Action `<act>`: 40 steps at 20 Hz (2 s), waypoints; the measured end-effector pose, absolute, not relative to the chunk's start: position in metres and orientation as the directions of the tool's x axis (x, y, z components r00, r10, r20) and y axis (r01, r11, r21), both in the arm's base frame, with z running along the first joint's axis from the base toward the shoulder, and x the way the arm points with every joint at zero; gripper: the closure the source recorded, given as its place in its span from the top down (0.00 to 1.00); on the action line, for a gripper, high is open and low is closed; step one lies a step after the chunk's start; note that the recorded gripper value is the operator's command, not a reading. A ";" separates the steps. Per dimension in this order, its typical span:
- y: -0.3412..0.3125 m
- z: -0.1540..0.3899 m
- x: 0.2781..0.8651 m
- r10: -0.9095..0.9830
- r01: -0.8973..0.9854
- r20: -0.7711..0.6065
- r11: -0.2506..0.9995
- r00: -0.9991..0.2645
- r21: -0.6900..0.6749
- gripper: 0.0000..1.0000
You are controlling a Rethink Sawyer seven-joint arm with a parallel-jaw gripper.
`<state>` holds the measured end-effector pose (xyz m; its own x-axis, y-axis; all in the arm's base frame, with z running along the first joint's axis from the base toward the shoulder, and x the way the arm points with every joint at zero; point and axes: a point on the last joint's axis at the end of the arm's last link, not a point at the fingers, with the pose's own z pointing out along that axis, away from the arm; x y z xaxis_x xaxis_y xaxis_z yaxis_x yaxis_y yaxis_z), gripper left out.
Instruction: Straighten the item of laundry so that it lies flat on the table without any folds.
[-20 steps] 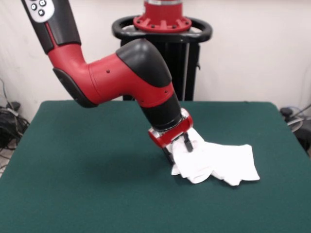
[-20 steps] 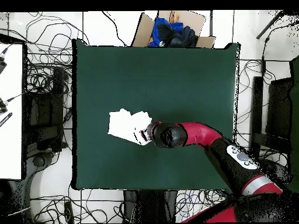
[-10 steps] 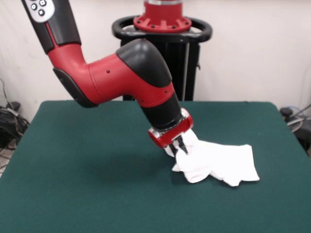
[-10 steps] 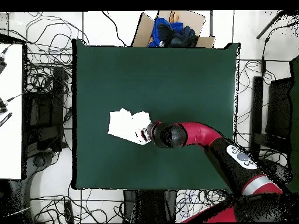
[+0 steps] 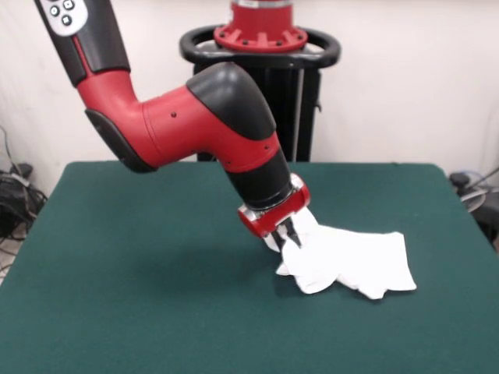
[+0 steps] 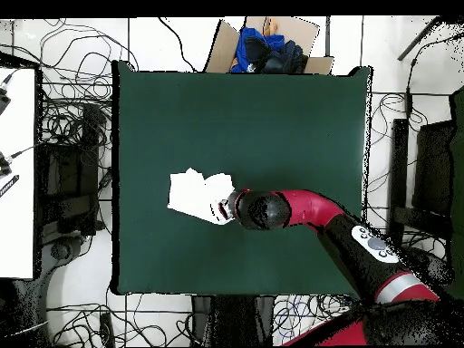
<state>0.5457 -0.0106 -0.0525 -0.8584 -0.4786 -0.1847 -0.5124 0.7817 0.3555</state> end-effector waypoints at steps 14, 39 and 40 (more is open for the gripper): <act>-0.065 0.004 0.549 -0.480 -0.521 -0.206 0.815 -0.852 0.255 0.00; -0.136 0.175 0.599 -0.405 -0.467 -0.377 0.880 -0.833 0.088 0.00; -0.138 0.185 0.601 -0.399 -0.462 -0.384 0.883 -0.833 0.084 0.00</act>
<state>0.6014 -0.1381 0.1852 -0.8325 -0.3994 -0.3838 -0.4623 0.8827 0.0843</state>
